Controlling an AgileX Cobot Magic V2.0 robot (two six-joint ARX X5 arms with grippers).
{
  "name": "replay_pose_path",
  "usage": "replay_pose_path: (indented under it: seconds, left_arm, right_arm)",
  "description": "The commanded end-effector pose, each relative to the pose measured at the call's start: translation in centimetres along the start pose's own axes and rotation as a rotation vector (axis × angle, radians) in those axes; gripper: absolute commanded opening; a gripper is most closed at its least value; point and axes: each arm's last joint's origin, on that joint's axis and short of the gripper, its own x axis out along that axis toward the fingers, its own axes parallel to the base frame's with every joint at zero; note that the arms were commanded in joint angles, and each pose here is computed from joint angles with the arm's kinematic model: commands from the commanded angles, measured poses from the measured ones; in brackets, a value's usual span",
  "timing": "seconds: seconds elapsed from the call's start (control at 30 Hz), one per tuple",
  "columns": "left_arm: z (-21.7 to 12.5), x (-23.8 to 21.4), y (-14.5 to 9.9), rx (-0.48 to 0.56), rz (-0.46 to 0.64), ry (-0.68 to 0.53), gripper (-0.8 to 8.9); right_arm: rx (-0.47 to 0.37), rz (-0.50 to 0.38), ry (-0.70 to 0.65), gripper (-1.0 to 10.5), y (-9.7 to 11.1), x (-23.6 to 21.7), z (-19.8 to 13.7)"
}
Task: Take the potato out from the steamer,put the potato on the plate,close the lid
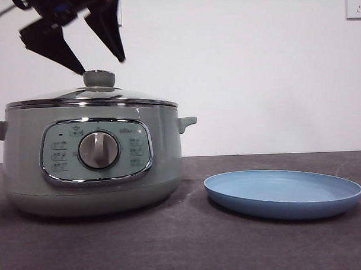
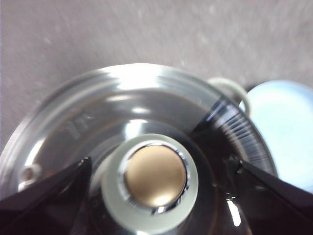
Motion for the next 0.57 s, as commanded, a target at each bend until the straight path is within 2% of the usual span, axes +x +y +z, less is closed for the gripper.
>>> replay_pose_path:
  seconds: [0.03, 0.27, 0.43, 0.57]
  left_arm:
    - [0.04, 0.78, -0.42, 0.025, 0.021, 0.008, 4.67]
    - [-0.05, 1.14, -0.51, 0.029, 0.064, 0.021, 4.48]
    - [-0.38, 1.18, -0.48, 0.028, 0.065, 0.056, 2.18]
    - [-0.54, 1.25, -0.48, 0.028, 0.063, 0.073, 1.74]
  right_arm:
    - [0.005, -0.003, 0.004, 6.3, 0.02, 0.0, 0.04]
    - [0.02, -0.003, 0.036, 6.3, 0.03, 0.0, -0.29]
    - [0.02, -0.003, 0.035, 6.3, 0.04, -0.03, -0.29]
    - [0.02, -0.003, 0.035, 6.3, 0.04, -0.03, -0.29]
